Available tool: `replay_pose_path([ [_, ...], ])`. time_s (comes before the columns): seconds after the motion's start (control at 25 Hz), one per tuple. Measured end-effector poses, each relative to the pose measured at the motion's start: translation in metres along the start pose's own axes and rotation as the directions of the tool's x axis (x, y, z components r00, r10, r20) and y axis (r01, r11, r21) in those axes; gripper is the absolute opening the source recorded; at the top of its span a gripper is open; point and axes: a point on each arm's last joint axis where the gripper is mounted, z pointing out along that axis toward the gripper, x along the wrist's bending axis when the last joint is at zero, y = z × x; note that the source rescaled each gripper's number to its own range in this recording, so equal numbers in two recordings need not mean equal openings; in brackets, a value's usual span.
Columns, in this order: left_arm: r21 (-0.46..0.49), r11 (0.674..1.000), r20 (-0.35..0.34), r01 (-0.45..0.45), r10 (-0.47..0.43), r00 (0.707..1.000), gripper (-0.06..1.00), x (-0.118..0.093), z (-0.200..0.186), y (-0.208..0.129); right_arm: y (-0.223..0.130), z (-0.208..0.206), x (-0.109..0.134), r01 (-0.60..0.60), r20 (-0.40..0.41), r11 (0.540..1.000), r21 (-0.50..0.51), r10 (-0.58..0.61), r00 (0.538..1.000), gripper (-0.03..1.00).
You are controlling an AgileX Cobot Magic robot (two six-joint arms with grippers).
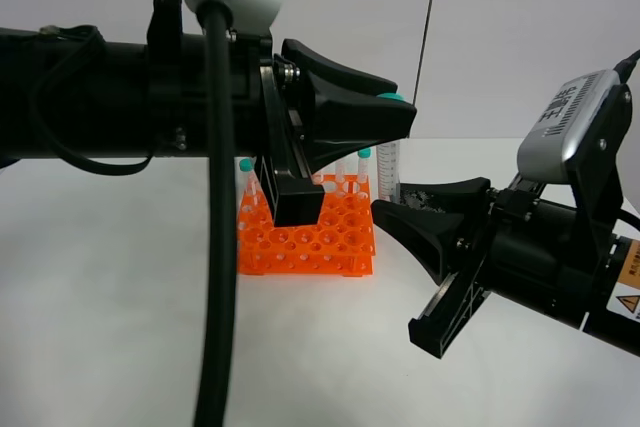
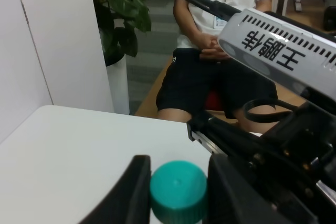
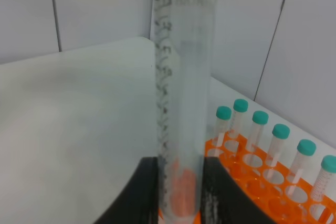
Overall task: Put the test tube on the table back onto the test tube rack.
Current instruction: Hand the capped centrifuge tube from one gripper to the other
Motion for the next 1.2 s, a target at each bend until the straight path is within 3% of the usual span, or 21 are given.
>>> replay_pose_path([
  [0.48, 0.000, 1.000, 0.000, -0.004, 0.004, 1.000, 0.00, 0.0000, 0.0000, 0.0000, 0.0000, 0.0000, 0.0000, 0.005, 0.000, 1.000, 0.000, -0.005, 1.000, 0.02],
  [0.56, 0.000, 1.000, 0.000, -0.005, 0.005, 1.000, 0.00, 0.0000, 0.0000, 0.0000, 0.0000, 0.0000, 0.0000, 0.005, 0.000, 1.000, 0.000, -0.005, 1.000, 0.17],
  [0.68, 0.003, 1.000, -0.007, -0.007, 0.007, 1.000, 0.00, 0.0007, 0.0000, -0.0003, 0.0000, 0.0000, 0.0001, 0.008, -0.001, 1.000, 0.000, -0.008, 1.000, 0.65],
  [0.76, 0.003, 1.000, -0.007, -0.007, 0.007, 1.000, 0.00, 0.0007, 0.0000, -0.0003, 0.0000, 0.0000, 0.0001, 0.010, -0.001, 1.000, 0.000, -0.010, 1.000, 0.87],
  [0.92, 0.003, 1.000, -0.007, -0.008, 0.008, 1.000, 0.00, 0.0007, 0.0000, -0.0003, 0.0000, 0.0000, 0.0001, 0.010, -0.001, 1.000, 0.000, -0.010, 1.000, 0.97],
  [1.2, 0.014, 1.000, -0.037, -0.011, 0.012, 0.999, 0.00, 0.0033, -0.0001, -0.0012, 0.0000, 0.0000, 0.0000, 0.009, 0.000, 1.000, 0.000, -0.009, 1.000, 0.98],
])
